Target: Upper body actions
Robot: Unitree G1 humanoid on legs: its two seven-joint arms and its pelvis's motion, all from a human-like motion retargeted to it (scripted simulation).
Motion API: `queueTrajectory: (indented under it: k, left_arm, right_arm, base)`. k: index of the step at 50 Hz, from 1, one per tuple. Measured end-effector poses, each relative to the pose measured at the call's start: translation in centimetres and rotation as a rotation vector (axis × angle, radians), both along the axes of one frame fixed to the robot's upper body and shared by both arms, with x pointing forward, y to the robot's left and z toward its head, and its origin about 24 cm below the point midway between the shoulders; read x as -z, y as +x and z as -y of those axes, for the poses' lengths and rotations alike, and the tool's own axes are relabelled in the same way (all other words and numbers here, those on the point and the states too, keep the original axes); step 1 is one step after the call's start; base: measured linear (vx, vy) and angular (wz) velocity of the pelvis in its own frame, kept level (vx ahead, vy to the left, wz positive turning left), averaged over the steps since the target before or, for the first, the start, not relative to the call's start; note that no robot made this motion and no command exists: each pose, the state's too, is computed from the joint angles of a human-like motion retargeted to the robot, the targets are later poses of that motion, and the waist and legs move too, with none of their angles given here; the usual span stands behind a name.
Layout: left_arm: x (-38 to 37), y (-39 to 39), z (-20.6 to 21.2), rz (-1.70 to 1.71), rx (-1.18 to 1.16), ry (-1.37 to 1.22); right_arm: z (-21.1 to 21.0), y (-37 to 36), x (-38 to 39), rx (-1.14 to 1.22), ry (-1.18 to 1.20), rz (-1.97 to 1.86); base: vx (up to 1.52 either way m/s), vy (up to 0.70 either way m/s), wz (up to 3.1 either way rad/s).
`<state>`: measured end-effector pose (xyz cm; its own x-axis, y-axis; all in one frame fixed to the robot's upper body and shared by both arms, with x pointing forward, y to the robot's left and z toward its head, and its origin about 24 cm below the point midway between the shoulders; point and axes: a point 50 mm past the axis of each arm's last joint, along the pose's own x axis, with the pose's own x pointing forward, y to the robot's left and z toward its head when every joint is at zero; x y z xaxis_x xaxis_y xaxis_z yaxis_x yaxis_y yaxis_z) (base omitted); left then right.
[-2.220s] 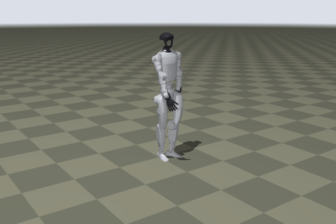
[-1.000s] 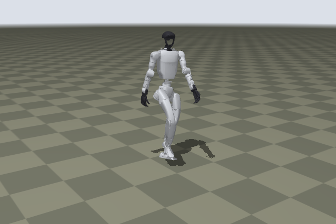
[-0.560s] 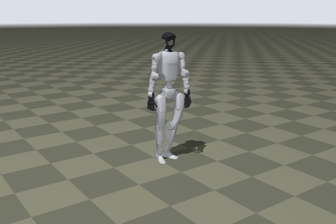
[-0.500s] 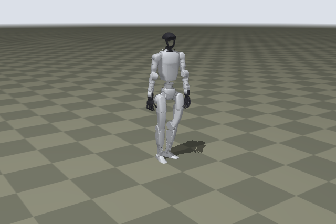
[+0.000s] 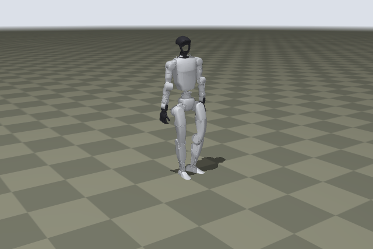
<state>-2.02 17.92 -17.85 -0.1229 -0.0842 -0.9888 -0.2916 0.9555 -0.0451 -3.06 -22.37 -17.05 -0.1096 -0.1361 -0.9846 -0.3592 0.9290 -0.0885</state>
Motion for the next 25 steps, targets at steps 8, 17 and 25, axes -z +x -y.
queueTrajectory:
  k: [8,17,25]
  left_arm:
    - [-2.4,-10.6,0.3,-0.318,-0.069,-0.063]
    - [-5.5,-17.5,2.0,-0.529,-0.011,-0.249]
    - [-5.0,-16.4,1.5,-0.476,0.081,-0.305]
  right_arm:
    - [-4.8,11.1,0.1,0.0,0.185,0.275]
    - [-10.8,26.1,-5.4,-0.079,0.415,0.702]
    - [-13.5,32.7,-10.9,-0.133,0.533,0.948]
  base:
    - [-0.12,-0.16,0.13]
    - [-0.06,-0.07,-0.32]
    - [0.01,-0.01,-0.17]
